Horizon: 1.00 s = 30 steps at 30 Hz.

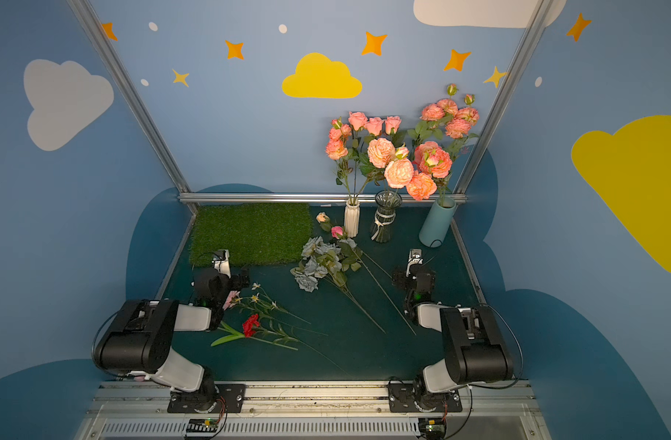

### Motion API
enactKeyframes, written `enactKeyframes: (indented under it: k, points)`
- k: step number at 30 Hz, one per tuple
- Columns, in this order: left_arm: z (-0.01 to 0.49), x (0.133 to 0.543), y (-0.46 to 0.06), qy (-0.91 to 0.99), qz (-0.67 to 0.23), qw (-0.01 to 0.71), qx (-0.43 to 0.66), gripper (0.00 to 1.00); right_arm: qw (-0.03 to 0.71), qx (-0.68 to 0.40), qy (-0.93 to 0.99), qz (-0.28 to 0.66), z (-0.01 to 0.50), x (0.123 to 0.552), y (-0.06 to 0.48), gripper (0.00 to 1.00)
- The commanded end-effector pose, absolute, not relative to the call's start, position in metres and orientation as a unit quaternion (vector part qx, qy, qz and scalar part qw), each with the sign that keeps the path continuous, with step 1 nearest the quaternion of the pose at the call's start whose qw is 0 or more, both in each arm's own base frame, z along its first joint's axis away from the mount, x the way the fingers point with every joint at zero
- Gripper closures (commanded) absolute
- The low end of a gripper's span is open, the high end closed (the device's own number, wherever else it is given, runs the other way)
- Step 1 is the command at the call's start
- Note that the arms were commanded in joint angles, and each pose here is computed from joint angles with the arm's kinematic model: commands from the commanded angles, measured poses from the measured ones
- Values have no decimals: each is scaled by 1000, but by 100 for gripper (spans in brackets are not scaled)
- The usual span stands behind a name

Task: Place the pink flowers into the vase
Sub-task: Reset both arms

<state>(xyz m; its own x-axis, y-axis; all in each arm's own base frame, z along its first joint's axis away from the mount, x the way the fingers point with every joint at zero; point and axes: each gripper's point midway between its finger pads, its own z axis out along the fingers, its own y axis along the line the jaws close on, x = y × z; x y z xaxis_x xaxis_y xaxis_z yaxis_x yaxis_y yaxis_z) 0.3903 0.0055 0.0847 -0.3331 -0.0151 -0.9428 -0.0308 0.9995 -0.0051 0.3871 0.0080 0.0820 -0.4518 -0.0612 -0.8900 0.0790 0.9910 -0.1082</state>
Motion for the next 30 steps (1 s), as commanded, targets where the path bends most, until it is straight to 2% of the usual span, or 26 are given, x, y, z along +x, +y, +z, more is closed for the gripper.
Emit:
enactKeyframes:
  k: [1, 4, 6, 8, 11, 13, 16, 18, 22, 24, 27, 30]
  points:
    - [95, 376, 1, 786, -2, 619, -3, 0, 545, -9, 836, -69, 95, 385, 14, 4]
    - [97, 372, 8, 774, 13, 633, -19, 0, 561, 2, 825, -72, 98, 381, 12, 4]
    - [87, 382, 9, 808, 11, 589, -26, 0, 529, 9, 846, -65, 90, 391, 9, 4]
    - [84, 392, 5, 830, 4, 558, -15, 0, 530, 14, 846, -52, 89, 388, 5, 4]
    - [91, 385, -8, 803, -16, 596, 19, 0, 557, -7, 828, -61, 96, 380, 13, 4]
    - [95, 378, 2, 784, 2, 620, -2, 0, 568, 1, 820, -65, 99, 378, 11, 4]
    - [88, 384, 19, 801, 27, 596, -49, 0, 524, 14, 850, -63, 89, 392, 7, 4]
    - [88, 390, 14, 809, 19, 586, -38, 0, 532, 17, 845, -57, 90, 387, 4, 4]
    - [96, 372, 7, 779, 7, 627, -19, 0, 573, 20, 817, -64, 100, 374, 4, 4]
    - [94, 375, 14, 781, 20, 623, -34, 0, 564, 31, 823, -66, 98, 376, 0, 4]
    - [87, 389, 15, 817, 18, 575, -41, 0, 520, 27, 851, -66, 88, 391, 0, 4]
    - [88, 385, 0, 810, -6, 587, -4, 0, 533, 30, 843, -65, 89, 382, -1, 4]
